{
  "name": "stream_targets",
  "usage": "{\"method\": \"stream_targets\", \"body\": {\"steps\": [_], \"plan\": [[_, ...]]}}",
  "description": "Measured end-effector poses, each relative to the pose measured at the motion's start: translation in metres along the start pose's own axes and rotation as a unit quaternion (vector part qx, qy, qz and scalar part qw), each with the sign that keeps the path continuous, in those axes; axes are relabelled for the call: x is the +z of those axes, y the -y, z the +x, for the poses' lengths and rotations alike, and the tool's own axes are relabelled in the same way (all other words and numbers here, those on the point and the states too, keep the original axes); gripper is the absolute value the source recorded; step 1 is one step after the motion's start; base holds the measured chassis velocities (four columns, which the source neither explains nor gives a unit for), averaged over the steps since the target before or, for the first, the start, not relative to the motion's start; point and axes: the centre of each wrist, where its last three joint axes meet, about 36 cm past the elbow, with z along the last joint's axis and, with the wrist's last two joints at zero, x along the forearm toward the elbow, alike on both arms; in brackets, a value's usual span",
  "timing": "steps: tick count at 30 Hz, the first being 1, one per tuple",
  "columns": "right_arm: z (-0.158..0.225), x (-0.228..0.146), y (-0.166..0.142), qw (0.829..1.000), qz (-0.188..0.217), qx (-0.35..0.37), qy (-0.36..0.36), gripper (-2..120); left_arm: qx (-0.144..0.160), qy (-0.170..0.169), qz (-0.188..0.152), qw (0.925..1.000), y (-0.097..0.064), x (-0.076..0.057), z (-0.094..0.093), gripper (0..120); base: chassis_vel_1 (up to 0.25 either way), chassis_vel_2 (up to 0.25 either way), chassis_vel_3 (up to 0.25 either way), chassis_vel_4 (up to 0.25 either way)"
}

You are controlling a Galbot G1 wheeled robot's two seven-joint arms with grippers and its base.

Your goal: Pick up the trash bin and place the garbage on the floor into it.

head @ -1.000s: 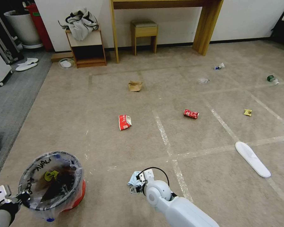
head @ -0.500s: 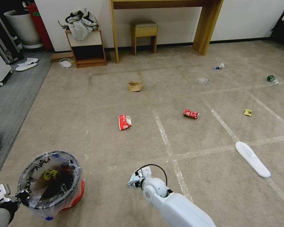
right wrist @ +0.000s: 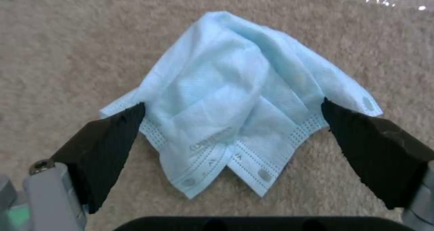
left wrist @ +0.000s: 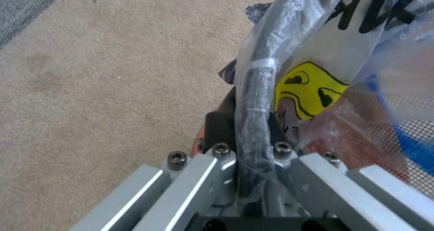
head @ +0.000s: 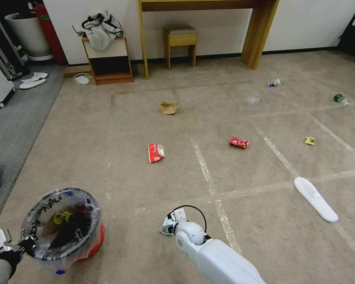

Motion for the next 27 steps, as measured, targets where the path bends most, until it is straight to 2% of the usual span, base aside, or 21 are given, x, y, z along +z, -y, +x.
{"method": "stream_targets", "body": {"steps": [2,5,7,9,11,12,16,17,18,22,24,27], "plan": [[-0.005,0.004,0.0,1.0,0.001,0.003,0.001,90,0.0,0.0,0.0,1.0,0.0,0.0,0.0,0,0.0,0.0,0.0,0.0],[-0.006,0.004,0.001,1.0,0.0,0.004,0.002,86,0.0,0.001,0.0,1.0,-0.001,-0.001,0.0,0,0.0,0.0,0.0,0.0],[-0.005,0.005,0.004,1.0,0.001,0.005,0.005,74,-0.001,0.001,0.001,1.0,-0.001,-0.001,-0.001,0,0.0,0.0,0.0,0.0],[-0.004,0.005,0.004,1.0,0.001,0.004,0.006,70,-0.001,0.001,0.001,1.0,-0.001,-0.001,-0.001,0,0.0,0.0,0.0,0.0],[-0.003,0.007,0.005,1.0,0.003,0.005,0.007,57,0.001,0.0,0.003,1.0,0.0,0.0,-0.002,0,0.0,0.0,0.0,0.0],[-0.003,0.007,0.005,1.0,0.003,0.005,0.007,57,0.001,0.0,0.003,1.0,0.0,0.0,-0.002,0,0.0,0.0,0.0,0.0],[-0.002,0.011,0.006,1.0,0.007,0.005,0.01,41,0.001,0.001,0.002,1.0,0.0,0.0,-0.002,0,0.0,0.0,0.0,0.0],[-0.002,0.011,0.006,1.0,0.007,0.005,0.01,41,0.001,0.001,0.002,1.0,0.0,0.0,-0.002,0,0.0,0.0,0.0,0.0],[-0.003,0.012,0.005,1.0,0.009,0.006,0.011,33,0.001,0.001,0.002,1.0,0.0,0.0,-0.002,0,0.0,0.0,0.0,0.0],[-0.004,0.016,0.006,1.0,0.012,0.008,0.011,23,0.0,0.001,0.003,1.0,0.0,0.0,-0.002,0,0.0,0.0,0.0,0.0],[-0.004,0.019,0.005,1.0,0.014,0.007,0.011,11,0.0,0.001,0.004,1.0,0.0,0.001,-0.002,0,0.0,0.0,0.0,0.0],[-0.003,0.02,0.005,1.0,0.014,0.007,0.012,6,0.0,0.001,0.004,1.0,0.0,0.001,-0.002,0,0.0,0.0,0.0,0.0]]}}
